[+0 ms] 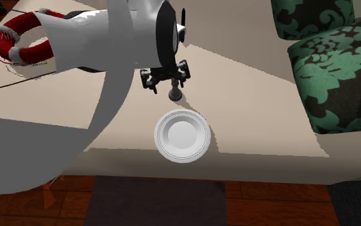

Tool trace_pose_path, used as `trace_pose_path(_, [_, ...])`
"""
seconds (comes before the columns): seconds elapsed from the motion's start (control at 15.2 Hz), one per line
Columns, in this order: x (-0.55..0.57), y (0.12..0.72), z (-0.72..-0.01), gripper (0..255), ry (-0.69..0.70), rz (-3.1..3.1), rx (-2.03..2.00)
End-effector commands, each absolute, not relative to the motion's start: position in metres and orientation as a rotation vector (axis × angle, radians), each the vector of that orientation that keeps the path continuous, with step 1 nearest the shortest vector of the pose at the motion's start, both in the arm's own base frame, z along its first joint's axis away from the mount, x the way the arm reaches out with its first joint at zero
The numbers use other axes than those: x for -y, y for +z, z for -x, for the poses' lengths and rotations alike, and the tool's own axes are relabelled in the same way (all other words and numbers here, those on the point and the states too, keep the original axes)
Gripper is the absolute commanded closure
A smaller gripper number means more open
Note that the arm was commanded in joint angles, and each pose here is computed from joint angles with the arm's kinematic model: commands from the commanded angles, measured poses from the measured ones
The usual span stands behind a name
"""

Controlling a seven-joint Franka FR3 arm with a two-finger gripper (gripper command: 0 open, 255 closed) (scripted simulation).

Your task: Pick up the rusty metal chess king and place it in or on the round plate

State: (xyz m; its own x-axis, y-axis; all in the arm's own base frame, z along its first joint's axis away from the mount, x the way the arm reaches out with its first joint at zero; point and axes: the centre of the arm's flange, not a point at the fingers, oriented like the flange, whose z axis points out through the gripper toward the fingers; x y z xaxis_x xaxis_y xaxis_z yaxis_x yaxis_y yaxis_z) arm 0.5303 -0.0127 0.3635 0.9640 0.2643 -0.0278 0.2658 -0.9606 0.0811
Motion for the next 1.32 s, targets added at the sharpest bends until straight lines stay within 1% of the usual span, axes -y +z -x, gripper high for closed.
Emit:
trace_pose_path(0.0, [0.013, 0.353, -0.553, 0, 0.001, -3.019, -0.431])
trace_pose_path(0.46, [0.014, 0.314, -0.626, 0, 0.088, -2.982, -0.500])
trace_pose_path(0.92, [0.018, 0.277, -0.629, 0, 0.088, -2.982, -0.500])
trace_pose_path(1.25, [0.019, 0.274, -0.629, 0, 0.088, -2.982, -0.500])
